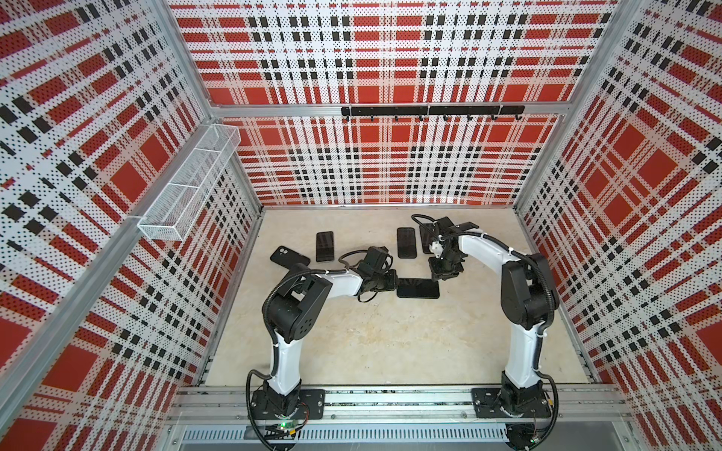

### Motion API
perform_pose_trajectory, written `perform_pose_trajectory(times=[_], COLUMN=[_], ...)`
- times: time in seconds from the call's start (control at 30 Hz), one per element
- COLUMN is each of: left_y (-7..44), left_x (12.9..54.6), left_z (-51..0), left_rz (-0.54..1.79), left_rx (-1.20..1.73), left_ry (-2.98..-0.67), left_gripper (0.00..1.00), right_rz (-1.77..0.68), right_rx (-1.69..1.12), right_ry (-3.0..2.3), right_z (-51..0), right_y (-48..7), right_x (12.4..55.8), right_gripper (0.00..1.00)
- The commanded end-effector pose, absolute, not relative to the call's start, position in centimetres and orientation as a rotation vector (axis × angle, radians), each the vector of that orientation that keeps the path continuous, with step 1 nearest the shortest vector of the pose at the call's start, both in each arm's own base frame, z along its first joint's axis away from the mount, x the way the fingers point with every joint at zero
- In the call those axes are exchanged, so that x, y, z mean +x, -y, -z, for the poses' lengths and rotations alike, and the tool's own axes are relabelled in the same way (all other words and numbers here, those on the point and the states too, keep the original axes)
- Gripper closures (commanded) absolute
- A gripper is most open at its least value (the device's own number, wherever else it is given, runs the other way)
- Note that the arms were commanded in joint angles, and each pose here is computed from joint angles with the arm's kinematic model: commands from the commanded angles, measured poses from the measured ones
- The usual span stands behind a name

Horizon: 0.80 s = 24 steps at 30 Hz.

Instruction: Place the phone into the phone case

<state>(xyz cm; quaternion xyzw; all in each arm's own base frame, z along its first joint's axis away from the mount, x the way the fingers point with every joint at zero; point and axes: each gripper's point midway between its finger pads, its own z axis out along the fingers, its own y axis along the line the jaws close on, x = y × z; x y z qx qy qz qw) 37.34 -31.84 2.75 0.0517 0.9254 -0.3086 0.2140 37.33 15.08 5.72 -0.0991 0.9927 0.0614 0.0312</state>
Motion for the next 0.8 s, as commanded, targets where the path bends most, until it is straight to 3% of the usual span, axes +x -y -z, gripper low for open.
perform_pose_trajectory(times=[0.0, 0.27, 0.5, 0.6, 0.77], left_y=[31.2, 31.3, 31.5, 31.7, 31.1], left_x=[37.1, 37.2, 37.4, 37.7, 38.2], left_z=[-1.2, -0.9, -1.4, -2.1, -4.4], left_rz=[0.806, 0.807, 0.809, 0.811, 0.792], left_rx=[0.15, 0.148, 0.146, 0.151, 0.152], left_ry=[-2.617, -2.621, -2.608, -2.591, -2.548], left_gripper=[0.85, 0.86, 0.88, 0.88, 0.72], right_rz=[-0.191, -0.287, -0.334, -0.316, -0.268], right_rx=[-0.36, -0.385, -0.386, -0.376, -0.346], right_ry=[-3.094, -3.118, -3.097, -3.063, -2.985], right_z=[-4.8, -2.5, -3.0, -4.6, -7.0], right_y=[-14.8, -15.9, -16.4, -15.9, -14.6], right_x=[37.2, 37.4, 36.8, 36.8, 38.3], right_gripper=[0.59, 0.61, 0.76, 0.76, 0.67])
